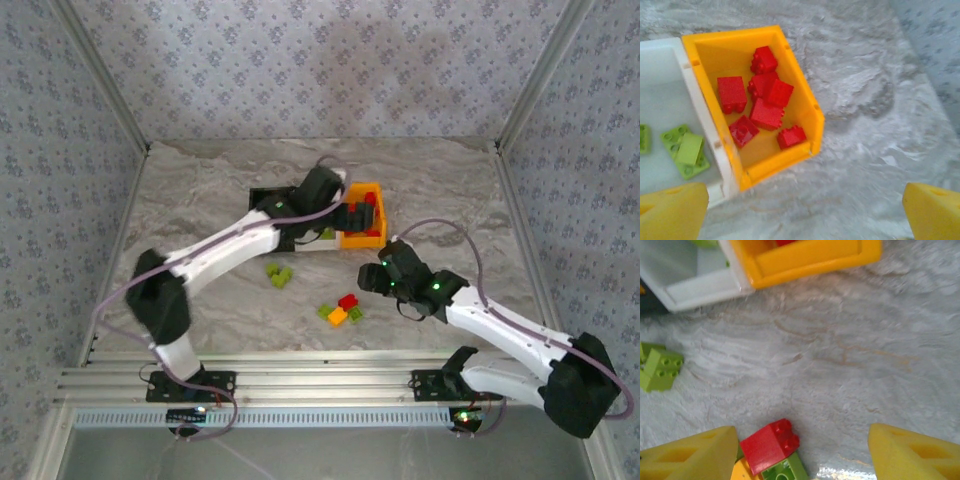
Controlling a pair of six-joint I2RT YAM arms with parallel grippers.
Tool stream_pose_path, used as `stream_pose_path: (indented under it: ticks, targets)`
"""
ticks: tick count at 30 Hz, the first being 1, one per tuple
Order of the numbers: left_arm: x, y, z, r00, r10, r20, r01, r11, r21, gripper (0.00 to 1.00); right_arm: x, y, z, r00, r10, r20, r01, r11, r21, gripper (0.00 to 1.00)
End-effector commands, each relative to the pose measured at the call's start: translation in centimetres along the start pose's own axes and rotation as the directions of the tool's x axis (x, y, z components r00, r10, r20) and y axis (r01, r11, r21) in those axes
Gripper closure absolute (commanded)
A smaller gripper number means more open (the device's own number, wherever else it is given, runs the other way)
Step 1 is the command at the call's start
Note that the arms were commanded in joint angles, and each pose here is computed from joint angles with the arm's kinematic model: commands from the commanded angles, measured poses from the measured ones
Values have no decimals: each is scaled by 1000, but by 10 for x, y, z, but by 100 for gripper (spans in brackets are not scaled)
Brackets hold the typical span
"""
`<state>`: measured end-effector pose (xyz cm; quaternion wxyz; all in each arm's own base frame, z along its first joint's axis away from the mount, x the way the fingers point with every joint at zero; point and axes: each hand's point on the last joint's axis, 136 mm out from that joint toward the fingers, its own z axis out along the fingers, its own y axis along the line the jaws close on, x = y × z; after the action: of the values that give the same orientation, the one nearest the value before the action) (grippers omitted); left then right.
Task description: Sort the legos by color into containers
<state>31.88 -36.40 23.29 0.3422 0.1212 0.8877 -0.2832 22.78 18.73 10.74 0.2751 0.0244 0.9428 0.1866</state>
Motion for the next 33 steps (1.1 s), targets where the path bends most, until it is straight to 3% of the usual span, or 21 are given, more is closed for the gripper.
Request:
stream_pose_path:
  ticks: [1,8,13,23,26,29,33]
  targets:
    - [20,5,-37,997,-21,69,20,1000,14,1,16,17,10,993,-97,-63,95,995,-35,29]
    - [112,72,-83,991,-127,39,130,987,-96,1,38,27,37,970,-201,-137,207,978,33,28]
    - [144,106,-102,978,-203,56,209,968,-141,1,48,13,48,962,-187,-200,219,963,155,30]
    - [161,129,-116,970,-234,73,243,952,-185,0,52,-43,39,973,-81,-214,151,931,333,37]
    - [159,129,-119,970,-229,85,241,953,-185,0,39,-37,33,984,-78,-160,123,947,297,35]
    - [158,131,-122,969,-226,96,241,952,-188,1,24,-6,27,983,-151,-100,166,971,172,28]
    - [160,134,-123,967,-230,105,247,951,-186,0,27,5,35,974,-178,-143,199,968,155,25]
